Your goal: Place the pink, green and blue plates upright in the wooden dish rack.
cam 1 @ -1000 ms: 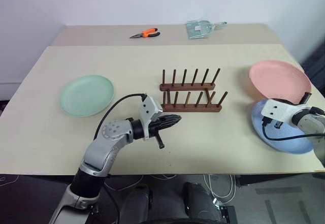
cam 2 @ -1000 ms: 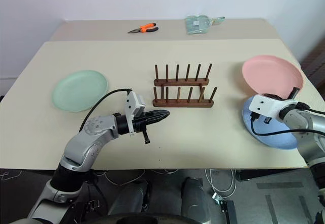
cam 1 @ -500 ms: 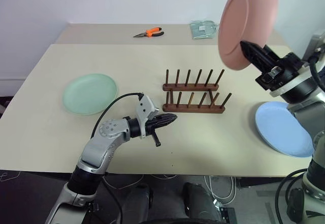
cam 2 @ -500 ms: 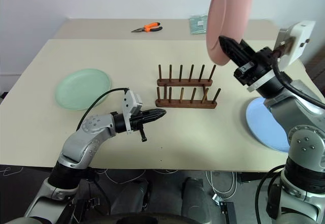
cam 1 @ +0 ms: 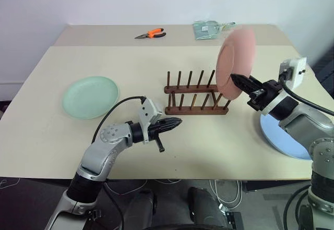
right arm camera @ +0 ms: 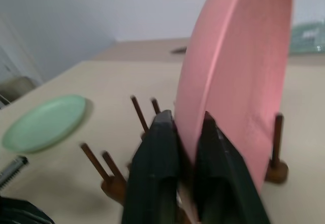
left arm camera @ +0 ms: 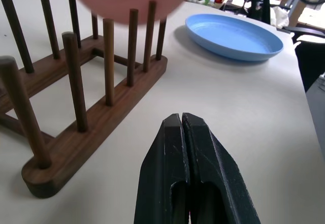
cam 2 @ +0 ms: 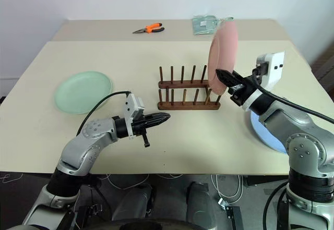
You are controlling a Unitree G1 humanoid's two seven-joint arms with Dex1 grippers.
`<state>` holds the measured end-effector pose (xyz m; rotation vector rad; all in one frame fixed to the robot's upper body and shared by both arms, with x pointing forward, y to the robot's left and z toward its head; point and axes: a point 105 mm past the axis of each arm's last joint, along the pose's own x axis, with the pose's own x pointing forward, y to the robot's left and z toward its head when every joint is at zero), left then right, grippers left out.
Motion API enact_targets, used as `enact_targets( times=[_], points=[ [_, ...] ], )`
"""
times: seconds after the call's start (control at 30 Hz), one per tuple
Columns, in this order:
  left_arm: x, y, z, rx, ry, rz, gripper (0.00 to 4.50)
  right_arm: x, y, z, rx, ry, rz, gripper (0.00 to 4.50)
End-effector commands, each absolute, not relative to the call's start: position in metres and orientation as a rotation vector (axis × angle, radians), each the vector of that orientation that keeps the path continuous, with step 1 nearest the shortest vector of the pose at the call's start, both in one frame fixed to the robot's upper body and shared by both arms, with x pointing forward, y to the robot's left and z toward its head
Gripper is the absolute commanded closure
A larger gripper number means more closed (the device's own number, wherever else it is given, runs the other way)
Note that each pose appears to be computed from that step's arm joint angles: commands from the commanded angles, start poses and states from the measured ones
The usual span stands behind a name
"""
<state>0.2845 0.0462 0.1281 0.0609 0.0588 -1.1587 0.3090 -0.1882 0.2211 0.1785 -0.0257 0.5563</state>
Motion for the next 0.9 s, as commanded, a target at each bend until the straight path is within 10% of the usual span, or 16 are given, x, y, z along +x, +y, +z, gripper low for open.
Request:
enact_targets(
  times=[0.03, 0.1, 0.27, 0.4, 0.6, 0.9],
  points=[
    [0.284, 0.049, 0.14, 0.05, 0.024, -1.152, 3.95, 0.314, -0.196, 0.25, 0.075, -0.157, 0.495, 2.35],
    [0.287, 0.052, 0.142, 0.04, 0.019, -1.134, 3.21, 0.315, -0.2, 0.261, 0.006, -0.209, 0.459, 1.38],
    [0.324, 0.091, 0.161, -0.021, -0.063, -0.858, 0.59, 0.313, -0.212, 0.296, -0.144, -0.335, 0.412, 1.3],
    [0.373, 0.177, 0.183, -0.054, -0.139, -0.32, 0.53, 0.306, -0.191, 0.319, -0.275, -0.399, 0.513, 0.06],
    [0.369, 0.324, 0.178, -0.049, -0.052, 0.47, 0.53, 0.292, -0.111, 0.291, -0.489, -0.371, 0.819, 0.06],
    [0.336, 0.334, 0.13, -0.338, 0.173, 0.552, 0.53, 0.284, -0.066, 0.241, -0.5, -0.297, 1.014, 0.06]
  ],
)
